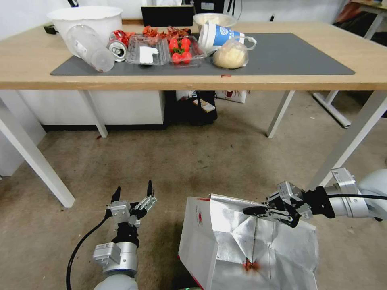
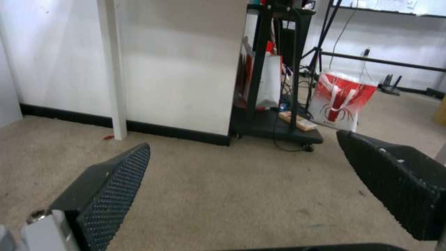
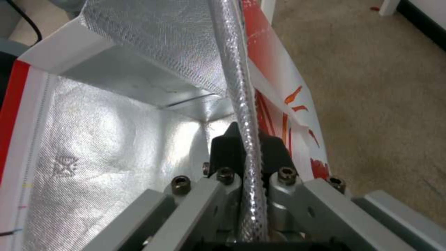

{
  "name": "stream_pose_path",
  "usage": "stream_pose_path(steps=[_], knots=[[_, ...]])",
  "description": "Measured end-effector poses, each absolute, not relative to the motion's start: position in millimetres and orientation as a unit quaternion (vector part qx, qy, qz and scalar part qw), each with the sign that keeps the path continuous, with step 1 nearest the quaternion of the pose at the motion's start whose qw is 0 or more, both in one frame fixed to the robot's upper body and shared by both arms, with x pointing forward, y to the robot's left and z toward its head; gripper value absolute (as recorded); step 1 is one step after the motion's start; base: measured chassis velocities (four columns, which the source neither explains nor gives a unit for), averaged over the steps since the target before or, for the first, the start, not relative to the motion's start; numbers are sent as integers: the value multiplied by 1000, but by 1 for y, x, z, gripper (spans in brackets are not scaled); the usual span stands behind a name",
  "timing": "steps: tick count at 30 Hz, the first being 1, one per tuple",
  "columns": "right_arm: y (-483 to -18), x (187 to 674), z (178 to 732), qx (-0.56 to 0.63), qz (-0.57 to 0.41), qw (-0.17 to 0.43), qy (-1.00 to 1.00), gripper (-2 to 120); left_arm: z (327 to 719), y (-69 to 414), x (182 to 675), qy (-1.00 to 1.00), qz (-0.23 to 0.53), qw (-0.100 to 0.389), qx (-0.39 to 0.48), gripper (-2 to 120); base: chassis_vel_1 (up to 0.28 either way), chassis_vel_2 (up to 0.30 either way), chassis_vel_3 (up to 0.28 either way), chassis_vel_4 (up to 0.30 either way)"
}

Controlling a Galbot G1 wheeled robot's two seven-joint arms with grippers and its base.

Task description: Pick up the food delivery bag from the floor and place it on the table.

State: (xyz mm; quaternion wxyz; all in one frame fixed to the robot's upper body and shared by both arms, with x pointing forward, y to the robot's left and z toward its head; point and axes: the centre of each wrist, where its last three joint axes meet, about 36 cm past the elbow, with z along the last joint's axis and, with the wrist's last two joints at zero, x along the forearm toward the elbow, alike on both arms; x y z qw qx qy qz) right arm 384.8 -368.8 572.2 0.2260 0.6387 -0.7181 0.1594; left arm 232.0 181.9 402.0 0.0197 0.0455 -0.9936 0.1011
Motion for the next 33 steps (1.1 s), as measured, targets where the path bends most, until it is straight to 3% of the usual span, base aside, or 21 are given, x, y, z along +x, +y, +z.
stream_pose_path(steps=[33], knots=[[-365,382,570,642,156,223,-717,0,402,181,235,-994,98,21,48,100,0,0,0,0]])
